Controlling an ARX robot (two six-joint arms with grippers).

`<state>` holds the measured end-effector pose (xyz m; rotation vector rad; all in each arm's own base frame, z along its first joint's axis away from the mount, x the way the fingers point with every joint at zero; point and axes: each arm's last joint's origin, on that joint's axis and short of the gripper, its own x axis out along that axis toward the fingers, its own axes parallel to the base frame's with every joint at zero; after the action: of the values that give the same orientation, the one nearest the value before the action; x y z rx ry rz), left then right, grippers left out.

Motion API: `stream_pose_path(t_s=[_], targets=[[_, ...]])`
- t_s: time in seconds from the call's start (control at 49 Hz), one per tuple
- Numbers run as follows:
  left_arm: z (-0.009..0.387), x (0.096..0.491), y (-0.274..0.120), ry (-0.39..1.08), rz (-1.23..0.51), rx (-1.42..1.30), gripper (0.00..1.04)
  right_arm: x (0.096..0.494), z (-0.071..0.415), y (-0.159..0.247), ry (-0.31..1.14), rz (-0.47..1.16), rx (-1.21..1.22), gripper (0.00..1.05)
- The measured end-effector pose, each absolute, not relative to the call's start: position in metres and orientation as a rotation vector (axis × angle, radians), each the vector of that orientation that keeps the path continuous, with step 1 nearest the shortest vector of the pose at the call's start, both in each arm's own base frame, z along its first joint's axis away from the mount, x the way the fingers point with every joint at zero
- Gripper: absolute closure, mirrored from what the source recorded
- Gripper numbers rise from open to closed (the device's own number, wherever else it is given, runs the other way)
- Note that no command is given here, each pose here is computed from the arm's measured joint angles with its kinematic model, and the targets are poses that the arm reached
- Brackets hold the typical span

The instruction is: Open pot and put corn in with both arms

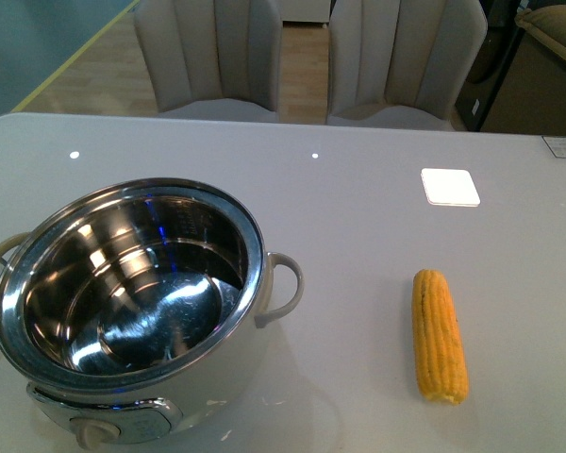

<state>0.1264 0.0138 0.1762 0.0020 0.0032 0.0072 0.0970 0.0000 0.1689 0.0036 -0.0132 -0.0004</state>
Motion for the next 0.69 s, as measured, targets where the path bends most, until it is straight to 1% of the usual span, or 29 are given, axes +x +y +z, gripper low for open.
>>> stream_pose_path(t_s=[0.122, 0.224, 0.694], targets=[[0.17, 0.123, 0.007, -0.004, 0.034, 0.002, 1.01, 0.097, 0.169, 0.0, -0.013, 0.0, 0.003, 0.09], [0.171, 0.12, 0.001, -0.014, -0.003, 0.002, 1.01, 0.097, 0.169, 0.0, -0.013, 0.0, 0.003, 0.09], [0.171, 0.11, 0.0, -0.014, 0.003, 0.002, 1.01, 0.097, 0.169, 0.0, -0.013, -0.001, 0.003, 0.09]])
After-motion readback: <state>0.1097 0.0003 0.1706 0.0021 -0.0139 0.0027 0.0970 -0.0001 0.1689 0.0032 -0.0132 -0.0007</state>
